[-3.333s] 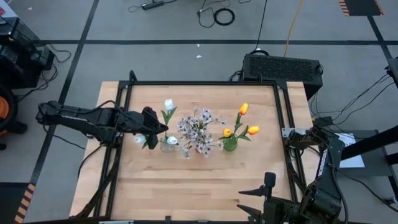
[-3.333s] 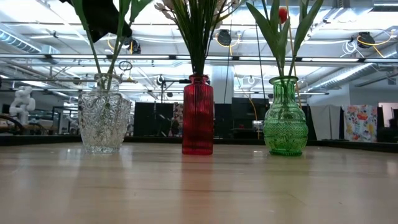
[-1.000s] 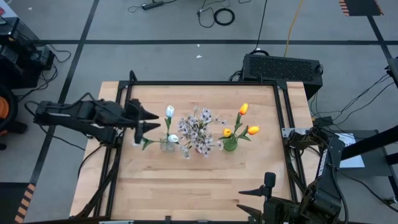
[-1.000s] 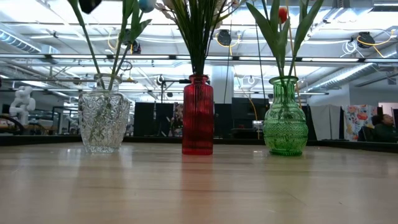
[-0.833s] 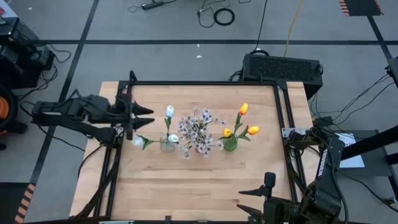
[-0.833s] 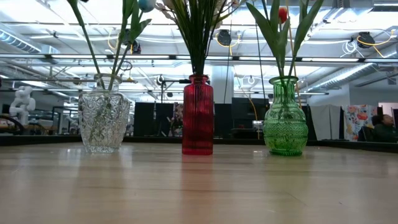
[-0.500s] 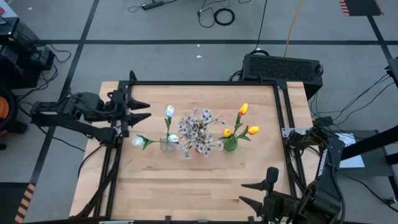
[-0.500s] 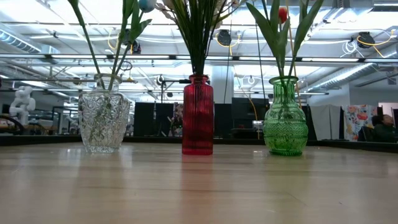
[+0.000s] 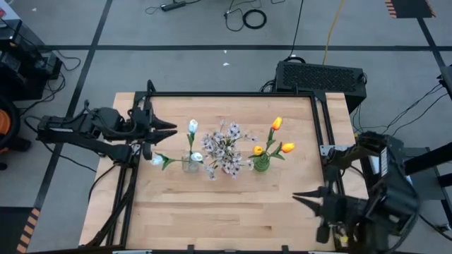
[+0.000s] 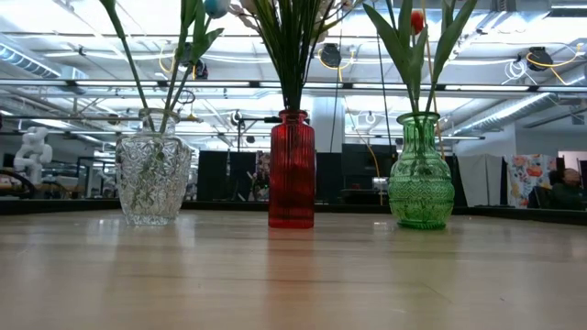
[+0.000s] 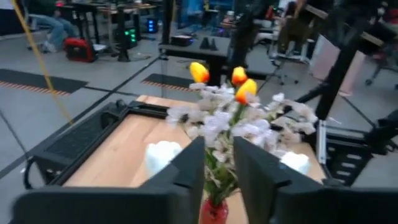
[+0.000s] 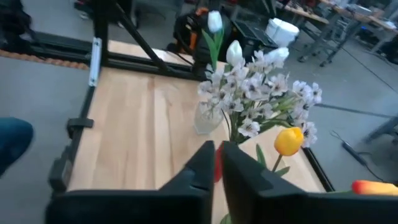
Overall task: Sort flowers into vase by color
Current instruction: Put the white tulip into the transparent vase
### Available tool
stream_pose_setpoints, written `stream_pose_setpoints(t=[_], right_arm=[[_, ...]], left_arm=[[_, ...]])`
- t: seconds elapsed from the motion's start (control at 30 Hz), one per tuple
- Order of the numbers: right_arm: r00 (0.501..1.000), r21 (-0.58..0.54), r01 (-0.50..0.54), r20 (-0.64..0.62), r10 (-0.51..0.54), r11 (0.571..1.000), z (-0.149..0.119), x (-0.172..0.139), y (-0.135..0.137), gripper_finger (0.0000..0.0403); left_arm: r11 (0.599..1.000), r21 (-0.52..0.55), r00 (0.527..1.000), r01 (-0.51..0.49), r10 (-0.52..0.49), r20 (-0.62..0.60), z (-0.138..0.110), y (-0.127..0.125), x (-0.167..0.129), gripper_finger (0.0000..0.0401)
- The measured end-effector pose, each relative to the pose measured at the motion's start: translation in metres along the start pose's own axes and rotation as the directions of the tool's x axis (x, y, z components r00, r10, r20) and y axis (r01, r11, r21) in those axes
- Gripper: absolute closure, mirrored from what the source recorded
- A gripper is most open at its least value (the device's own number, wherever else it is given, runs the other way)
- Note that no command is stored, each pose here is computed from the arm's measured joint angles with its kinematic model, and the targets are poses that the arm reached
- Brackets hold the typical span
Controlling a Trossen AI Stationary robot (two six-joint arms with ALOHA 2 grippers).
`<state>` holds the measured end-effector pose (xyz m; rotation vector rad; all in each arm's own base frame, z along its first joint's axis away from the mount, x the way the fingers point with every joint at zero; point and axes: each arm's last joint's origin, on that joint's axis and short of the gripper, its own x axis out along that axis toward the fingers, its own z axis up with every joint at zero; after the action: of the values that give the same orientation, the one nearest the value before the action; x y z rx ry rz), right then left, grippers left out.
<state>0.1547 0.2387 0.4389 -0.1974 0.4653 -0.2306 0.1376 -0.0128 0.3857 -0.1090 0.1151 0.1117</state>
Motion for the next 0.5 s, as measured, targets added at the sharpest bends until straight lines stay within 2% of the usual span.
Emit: stream_pose_setpoints(t=[0.07, 0.13, 0.23, 0.37, 0.5], right_arm=[[1.0, 0.005, -0.014, 0.01, 0.014, 1.0, 0.0, -0.006, -0.005, 0.0396], [1.0, -0.005, -0.004, 0.029, 0.004, 1.0, -0.004, -0.008, -0.006, 0.0397], [0.997, -0.011, 0.048, 0.069, -0.047, 0.999, -0.015, -0.004, -0.002, 0.0393], [0.992, 0.02, 0.097, 0.078, -0.098, 0.995, -0.039, 0.007, 0.009, 0.0399], [0.991, 0.072, 0.109, 0.067, -0.114, 0.991, -0.06, 0.019, 0.021, 0.0402]], left_arm=[[1.0, 0.001, 1.0, -0.006, 0.006, -0.009, -0.001, 0.0, -0.001, 0.0342], [0.998, 0.003, 0.997, -0.058, 0.058, -0.041, -0.005, 0.002, 0.0, 0.0368], [0.991, 0.007, 0.988, -0.134, 0.134, -0.071, -0.01, 0.004, 0.002, 0.0388], [0.989, -0.018, 0.983, -0.146, 0.143, -0.116, -0.021, 0.005, 0.003, 0.0375], [0.984, -0.025, 0.957, -0.177, 0.166, -0.237, -0.041, 0.008, 0.006, 0.0326]])
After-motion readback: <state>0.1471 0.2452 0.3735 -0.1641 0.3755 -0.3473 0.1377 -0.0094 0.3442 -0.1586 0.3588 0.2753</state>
